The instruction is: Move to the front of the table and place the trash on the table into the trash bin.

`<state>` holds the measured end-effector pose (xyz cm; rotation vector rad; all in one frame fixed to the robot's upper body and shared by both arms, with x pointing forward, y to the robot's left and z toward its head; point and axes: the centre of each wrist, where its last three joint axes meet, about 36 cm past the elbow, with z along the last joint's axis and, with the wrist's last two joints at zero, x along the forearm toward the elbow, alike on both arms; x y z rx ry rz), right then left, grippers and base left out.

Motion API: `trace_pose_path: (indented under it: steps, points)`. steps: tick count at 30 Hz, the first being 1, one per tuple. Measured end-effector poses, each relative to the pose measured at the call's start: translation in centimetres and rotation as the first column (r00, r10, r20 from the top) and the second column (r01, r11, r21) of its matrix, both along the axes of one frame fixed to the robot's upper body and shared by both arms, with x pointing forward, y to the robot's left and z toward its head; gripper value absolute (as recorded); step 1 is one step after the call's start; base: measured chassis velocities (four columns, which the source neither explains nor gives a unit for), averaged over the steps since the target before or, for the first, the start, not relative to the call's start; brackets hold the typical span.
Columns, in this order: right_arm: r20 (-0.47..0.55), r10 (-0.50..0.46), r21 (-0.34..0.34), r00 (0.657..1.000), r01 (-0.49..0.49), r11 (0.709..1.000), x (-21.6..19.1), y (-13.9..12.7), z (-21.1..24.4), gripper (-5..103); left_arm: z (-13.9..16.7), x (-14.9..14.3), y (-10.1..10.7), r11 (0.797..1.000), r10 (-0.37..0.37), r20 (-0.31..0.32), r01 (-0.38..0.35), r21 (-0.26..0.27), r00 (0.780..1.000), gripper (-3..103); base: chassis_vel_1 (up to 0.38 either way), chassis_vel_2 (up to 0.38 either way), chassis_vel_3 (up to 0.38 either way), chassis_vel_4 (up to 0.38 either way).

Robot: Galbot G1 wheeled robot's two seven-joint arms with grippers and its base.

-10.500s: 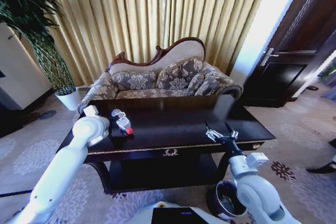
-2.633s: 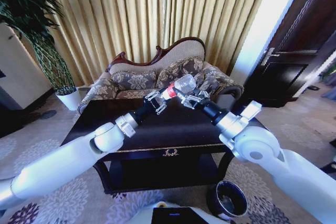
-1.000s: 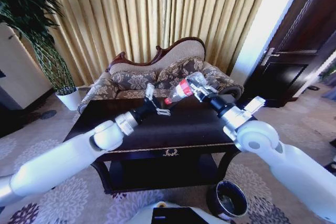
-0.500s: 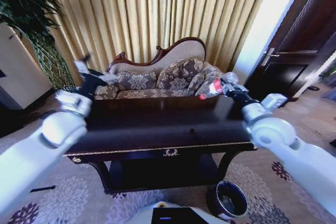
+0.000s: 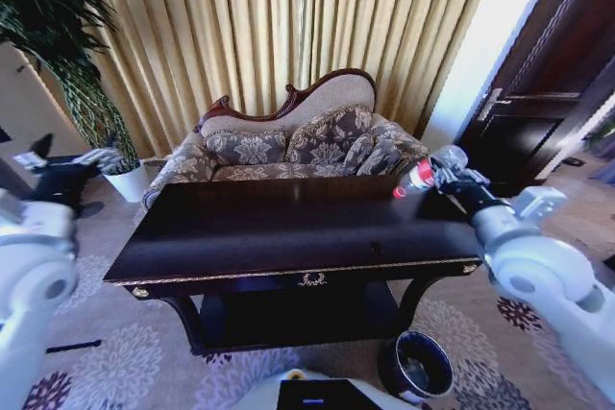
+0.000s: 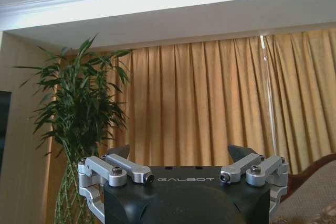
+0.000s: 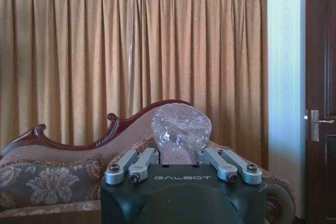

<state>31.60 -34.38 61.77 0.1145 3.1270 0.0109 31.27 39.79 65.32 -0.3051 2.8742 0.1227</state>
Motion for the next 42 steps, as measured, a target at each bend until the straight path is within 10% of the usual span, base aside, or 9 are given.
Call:
trace_pose_path:
  steps: [12,28,42]
  points:
    - [0.021,-0.095,0.028,0.995,0.094,0.995,-5.5,0.0,-0.8,27,0.4,-1.9,-0.7,1.0,-0.025,0.015,0.025,-0.012,1.0,100,0.0,0.0,0.0,0.0]
    - [0.009,-0.137,-0.048,0.991,0.137,0.989,-6.7,-0.5,-2.1,27,-0.5,-4.1,-2.0,1.0,0.013,-0.192,-0.013,0.002,0.981,100,0.0,0.0,0.0,0.0]
    - [0.013,-0.126,-0.063,0.992,0.126,0.99,-7.3,-0.7,-2.7,27,-0.9,-4.3,-0.8,1.0,-0.006,-0.218,0.003,-0.013,0.976,100,0.015,-0.015,-0.016,0.015]
